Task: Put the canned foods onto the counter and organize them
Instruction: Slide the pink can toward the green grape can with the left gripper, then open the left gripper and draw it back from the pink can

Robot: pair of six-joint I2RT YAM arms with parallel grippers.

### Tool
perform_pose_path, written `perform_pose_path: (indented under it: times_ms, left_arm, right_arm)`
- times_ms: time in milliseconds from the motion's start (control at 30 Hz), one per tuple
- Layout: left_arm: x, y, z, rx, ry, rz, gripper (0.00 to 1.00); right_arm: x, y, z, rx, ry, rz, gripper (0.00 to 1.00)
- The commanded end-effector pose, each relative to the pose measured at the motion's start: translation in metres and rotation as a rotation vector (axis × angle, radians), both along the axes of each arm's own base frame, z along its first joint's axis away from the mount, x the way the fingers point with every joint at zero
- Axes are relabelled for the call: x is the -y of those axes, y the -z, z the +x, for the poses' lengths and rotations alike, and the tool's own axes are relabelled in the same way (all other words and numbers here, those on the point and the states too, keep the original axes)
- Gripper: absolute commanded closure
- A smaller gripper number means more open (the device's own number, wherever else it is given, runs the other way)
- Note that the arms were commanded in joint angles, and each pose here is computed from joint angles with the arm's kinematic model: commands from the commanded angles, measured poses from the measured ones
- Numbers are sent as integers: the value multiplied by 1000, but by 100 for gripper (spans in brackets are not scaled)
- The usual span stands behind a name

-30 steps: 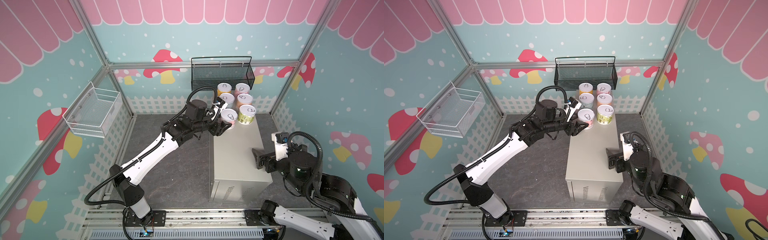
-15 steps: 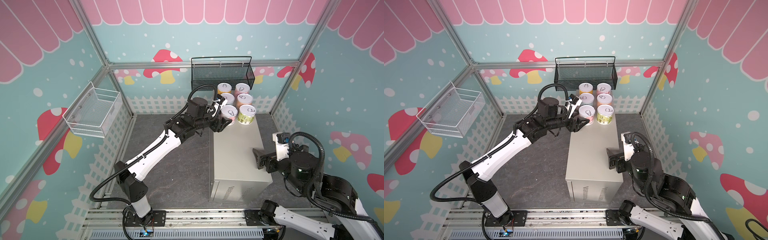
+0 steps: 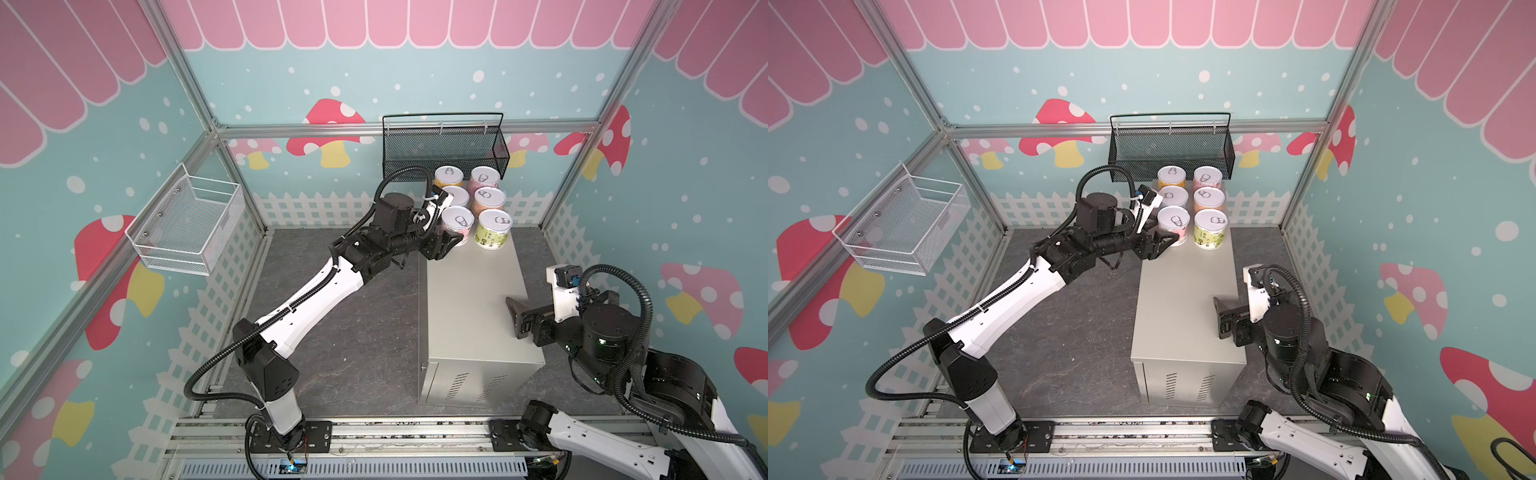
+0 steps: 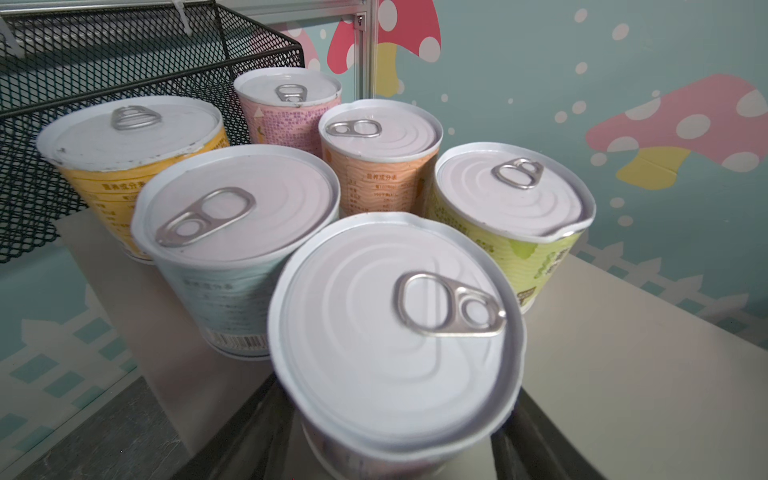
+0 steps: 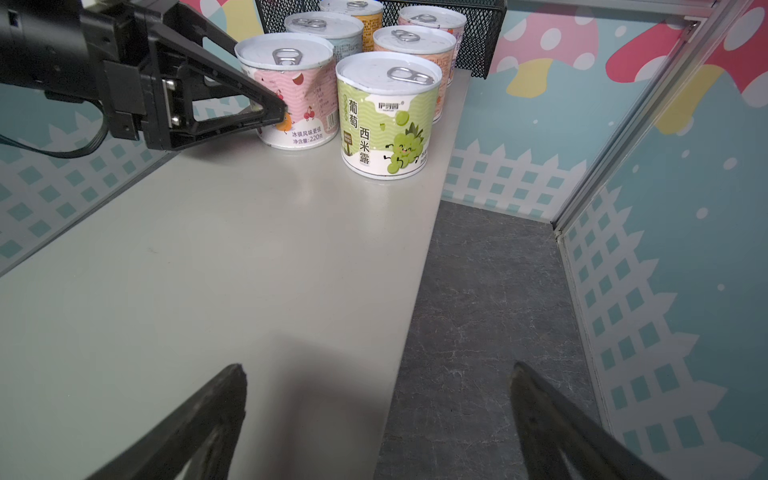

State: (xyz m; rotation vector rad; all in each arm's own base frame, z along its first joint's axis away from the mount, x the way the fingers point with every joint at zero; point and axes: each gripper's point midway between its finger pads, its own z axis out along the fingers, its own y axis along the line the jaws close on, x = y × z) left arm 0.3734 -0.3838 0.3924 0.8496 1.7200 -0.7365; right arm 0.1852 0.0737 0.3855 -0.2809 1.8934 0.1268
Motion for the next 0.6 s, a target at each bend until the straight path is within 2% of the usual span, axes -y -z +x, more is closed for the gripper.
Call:
perform_pose_path:
  times_ms: [0, 333, 467, 567]
  left_arm:
    - [-2, 33, 10, -83, -22, 59, 30]
    - [0, 34, 9, -91, -10, 55, 29]
    - [-2, 29, 7, -88, -11, 45, 13]
    - [-5, 22, 3, -82, -6, 33, 7]
  right_arm:
    - [0, -4, 0, 16, 3, 17, 1]
    - [-1, -4, 0, 16, 1, 17, 1]
    - [-3, -4, 1, 14, -7, 14, 0]
    - [-4, -4, 2, 15, -10, 10, 0]
